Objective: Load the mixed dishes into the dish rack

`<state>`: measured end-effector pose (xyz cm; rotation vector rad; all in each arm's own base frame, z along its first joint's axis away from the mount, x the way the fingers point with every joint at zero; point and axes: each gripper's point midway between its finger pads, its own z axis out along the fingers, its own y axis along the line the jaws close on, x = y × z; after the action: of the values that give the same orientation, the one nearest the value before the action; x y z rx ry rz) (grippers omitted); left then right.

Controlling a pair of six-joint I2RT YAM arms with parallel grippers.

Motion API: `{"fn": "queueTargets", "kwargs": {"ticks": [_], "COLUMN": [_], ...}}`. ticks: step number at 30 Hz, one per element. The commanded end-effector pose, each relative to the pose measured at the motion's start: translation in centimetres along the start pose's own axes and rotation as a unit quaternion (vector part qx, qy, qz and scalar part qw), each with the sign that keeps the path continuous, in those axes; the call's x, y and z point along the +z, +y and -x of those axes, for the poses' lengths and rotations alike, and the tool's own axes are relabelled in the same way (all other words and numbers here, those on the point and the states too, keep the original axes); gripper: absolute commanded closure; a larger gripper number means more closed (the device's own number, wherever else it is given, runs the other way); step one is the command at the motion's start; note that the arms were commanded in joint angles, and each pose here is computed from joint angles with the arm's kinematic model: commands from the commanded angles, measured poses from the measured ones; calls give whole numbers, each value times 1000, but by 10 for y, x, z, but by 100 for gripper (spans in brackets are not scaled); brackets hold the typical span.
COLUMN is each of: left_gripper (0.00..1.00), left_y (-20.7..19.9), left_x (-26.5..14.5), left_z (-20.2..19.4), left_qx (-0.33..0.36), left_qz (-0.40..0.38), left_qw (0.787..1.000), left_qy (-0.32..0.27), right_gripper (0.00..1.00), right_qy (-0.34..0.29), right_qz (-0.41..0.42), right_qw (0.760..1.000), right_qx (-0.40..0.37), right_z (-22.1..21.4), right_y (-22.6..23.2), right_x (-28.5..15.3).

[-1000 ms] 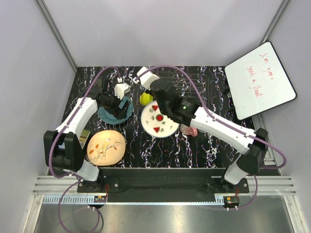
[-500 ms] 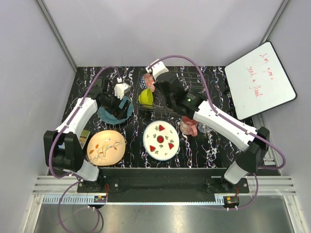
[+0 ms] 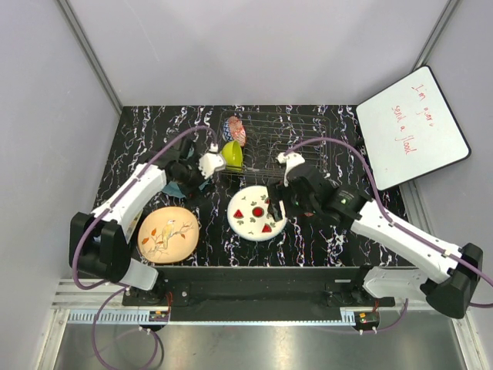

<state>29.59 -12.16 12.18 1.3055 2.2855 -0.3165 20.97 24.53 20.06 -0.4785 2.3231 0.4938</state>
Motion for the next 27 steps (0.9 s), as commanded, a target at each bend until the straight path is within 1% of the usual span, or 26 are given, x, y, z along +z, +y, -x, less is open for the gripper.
{"fn": "queueTargets", "kwargs": {"ticks": [1, 2, 3, 5, 6, 8, 10, 11, 12, 13, 15, 16, 18, 20, 27], "left_gripper": [5, 5, 5, 5, 5, 5, 5, 5, 5, 5, 5, 5, 5, 5, 6], "left_y": [-7, -13, -16, -26, -27, -34, -37, -37, -36, -36, -33, -33, -28, -25, -21], "left_x": [1, 5, 10, 18, 22, 35, 47, 52, 57, 64, 75, 83, 93, 103, 111], "left_z": [-2, 1, 2, 5, 8, 12, 10, 11, 10, 4, 0, -8, -9, -8, 9], "left_qx": [91, 98, 102, 108, 108, 106, 92, 89, 82, 73, 70, 66, 59, 54, 30], "left_qz": [22, 16, 11, 2, 2, -4, -12, -12, -13, -14, -8, -8, 1, 2, -1], "left_qw": [995, 994, 994, 993, 993, 993, 994, 994, 995, 995, 995, 994, 994, 994, 997], "left_qy": [36, 37, 43, 50, 50, 52, 62, 59, 61, 71, 72, 84, 87, 90, 73], "right_gripper": [21, 21, 22, 22, 22, 23, 23, 23, 23, 23, 23, 24, 24, 24, 27], "right_qy": [60, 58, 65, 55, 61, 58, 68, 66, 79, 79, 83, 77, 76, 79, 78], "right_qz": [41, 42, 38, 43, 39, 34, 17, 8, -4, -8, -18, -23, -26, -33, -39], "right_qw": [994, 993, 993, 992, 993, 994, 995, 996, 995, 996, 995, 996, 996, 996, 996], "right_qx": [81, 91, 94, 101, 98, 87, 71, 63, 57, 49, 42, 39, 33, 30, 29], "right_z": [-48, -51, -64, -67, -74, -74, -79, -76, -81, -81, -82, -79, -78, -78, -79], "right_y": [11, 10, 5, 5, 2, 1, -5, -7, -11, -12, -15, -16, -17, -18, -19], "right_x": [3, 5, 8, 14, 19, 28, 41, 45, 53, 56, 64, 68, 75, 80, 94]}}
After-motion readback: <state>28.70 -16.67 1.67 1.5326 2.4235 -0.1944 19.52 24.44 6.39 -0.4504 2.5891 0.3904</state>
